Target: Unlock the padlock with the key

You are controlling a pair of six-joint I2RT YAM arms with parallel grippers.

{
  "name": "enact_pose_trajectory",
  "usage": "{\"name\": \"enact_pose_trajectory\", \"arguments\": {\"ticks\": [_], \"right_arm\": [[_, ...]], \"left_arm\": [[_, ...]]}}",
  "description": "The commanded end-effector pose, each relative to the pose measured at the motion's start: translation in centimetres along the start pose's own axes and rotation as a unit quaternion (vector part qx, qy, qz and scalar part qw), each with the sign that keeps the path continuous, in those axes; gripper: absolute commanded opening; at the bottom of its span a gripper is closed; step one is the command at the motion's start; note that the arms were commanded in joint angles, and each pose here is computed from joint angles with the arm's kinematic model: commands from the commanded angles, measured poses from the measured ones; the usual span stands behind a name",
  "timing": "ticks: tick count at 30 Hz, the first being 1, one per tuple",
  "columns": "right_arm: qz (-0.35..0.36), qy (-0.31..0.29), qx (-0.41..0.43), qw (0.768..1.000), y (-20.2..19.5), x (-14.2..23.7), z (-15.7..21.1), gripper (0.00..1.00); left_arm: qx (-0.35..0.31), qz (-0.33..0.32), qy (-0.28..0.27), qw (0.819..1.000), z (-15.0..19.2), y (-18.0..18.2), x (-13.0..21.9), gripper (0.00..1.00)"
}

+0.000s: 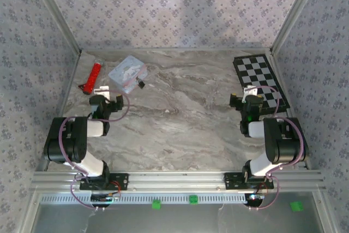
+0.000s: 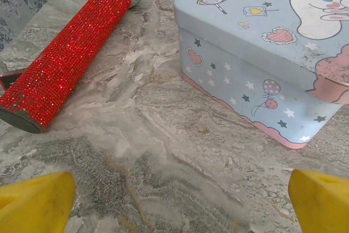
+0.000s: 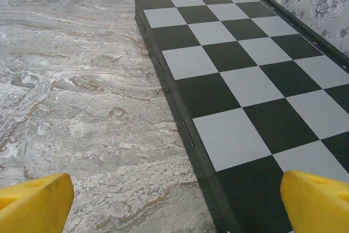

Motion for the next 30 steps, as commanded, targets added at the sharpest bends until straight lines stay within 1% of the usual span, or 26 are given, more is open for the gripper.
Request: {"name": "enact_pose_trajectory", "arguments": {"ticks": [1, 27, 30], "right_arm": [[0.012, -0.003, -0.009, 1.0, -0.3, -0.1, -0.2, 0.99], [0.013, -0.006, -0.009, 1.0, -0.4, 0.0, -0.3, 0.99], [-0.003, -0.011, 0.014, 1.0, 0.6, 0.4, -0.6, 0.99]], "left_arm": [[0.009, -0.007, -0.017, 1.0, -1.1, 0.3, 0.0, 1.0], [0.009, -0.007, -0.017, 1.0, -1.1, 0.3, 0.0, 1.0], [0.0, 0.012, -0.021, 1.0, -1.6, -0.1, 0.3, 1.0]]}}
Point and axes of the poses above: each hand's point on the last joint's axis, 136 mm out from that joint toward the fingers, its own x axis back along the fingers, its own y axis along the line the jaws close on, z = x × y, the point moved 4 cm from there along x, back along the fingers, and after that the axes turned 2 degrees about -x, right-handed, at the moved point
